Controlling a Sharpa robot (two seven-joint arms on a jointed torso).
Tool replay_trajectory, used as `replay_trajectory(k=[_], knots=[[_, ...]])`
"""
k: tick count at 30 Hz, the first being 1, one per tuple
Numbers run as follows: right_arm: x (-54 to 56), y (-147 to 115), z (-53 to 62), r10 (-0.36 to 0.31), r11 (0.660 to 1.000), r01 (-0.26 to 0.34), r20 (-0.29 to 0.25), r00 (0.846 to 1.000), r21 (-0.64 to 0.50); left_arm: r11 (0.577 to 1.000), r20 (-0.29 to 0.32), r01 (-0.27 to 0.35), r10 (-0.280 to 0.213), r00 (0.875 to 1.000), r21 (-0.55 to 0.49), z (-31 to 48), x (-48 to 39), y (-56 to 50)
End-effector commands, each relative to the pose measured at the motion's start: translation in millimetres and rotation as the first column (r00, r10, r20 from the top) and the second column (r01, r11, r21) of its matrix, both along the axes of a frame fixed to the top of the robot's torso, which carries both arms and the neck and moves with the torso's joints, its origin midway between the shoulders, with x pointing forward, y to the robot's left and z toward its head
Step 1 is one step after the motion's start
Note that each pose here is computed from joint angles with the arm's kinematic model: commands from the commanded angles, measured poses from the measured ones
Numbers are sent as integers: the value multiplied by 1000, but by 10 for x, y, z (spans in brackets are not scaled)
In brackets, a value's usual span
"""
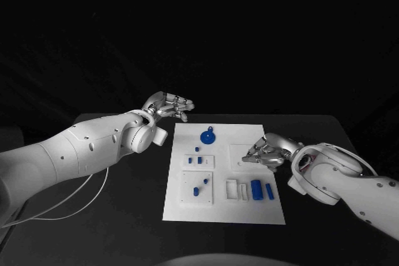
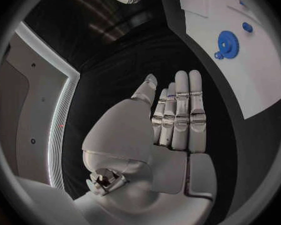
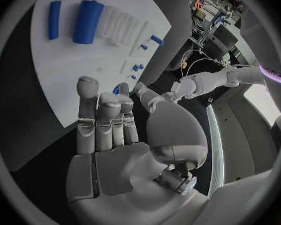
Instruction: Assemble the parts on the task board
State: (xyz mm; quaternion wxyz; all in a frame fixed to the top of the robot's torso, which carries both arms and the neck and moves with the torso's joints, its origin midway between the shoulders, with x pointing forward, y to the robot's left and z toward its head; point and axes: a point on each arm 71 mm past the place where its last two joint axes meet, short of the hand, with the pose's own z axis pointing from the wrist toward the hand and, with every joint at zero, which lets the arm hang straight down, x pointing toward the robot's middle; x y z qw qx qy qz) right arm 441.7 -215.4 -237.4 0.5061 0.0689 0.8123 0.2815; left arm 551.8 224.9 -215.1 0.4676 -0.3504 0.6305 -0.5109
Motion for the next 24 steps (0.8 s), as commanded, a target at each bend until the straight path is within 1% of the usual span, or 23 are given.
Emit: replay_trajectory(k=[1,4,8,10,14,19,24], knots=[[-54,-101,-134,27,995,-46,-199,980,-92,1000,11,11,-11,1000,-8,-5,-10,1],[-51,-203,-163,15,989,-50,-235,972,-142,1000,7,8,-8,1000,-7,-31,-26,29],[-49,-270,-203,-12,984,-36,-266,964,-172,1000,1,4,-4,1000,-6,-66,-44,60],[-53,-282,-232,-30,980,-25,-272,962,-196,1000,-3,3,-3,1000,-6,-88,-54,71],[-85,-293,-347,-75,970,2,-293,953,-242,1000,-13,4,-4,1000,-8,-148,-79,74],[-126,-277,-499,-121,959,25,-326,938,-283,1000,-28,5,-5,1000,-12,-232,-105,62],[-147,-242,-611,-147,948,33,-343,928,-317,1000,-46,6,-7,999,-17,-329,-135,50]])
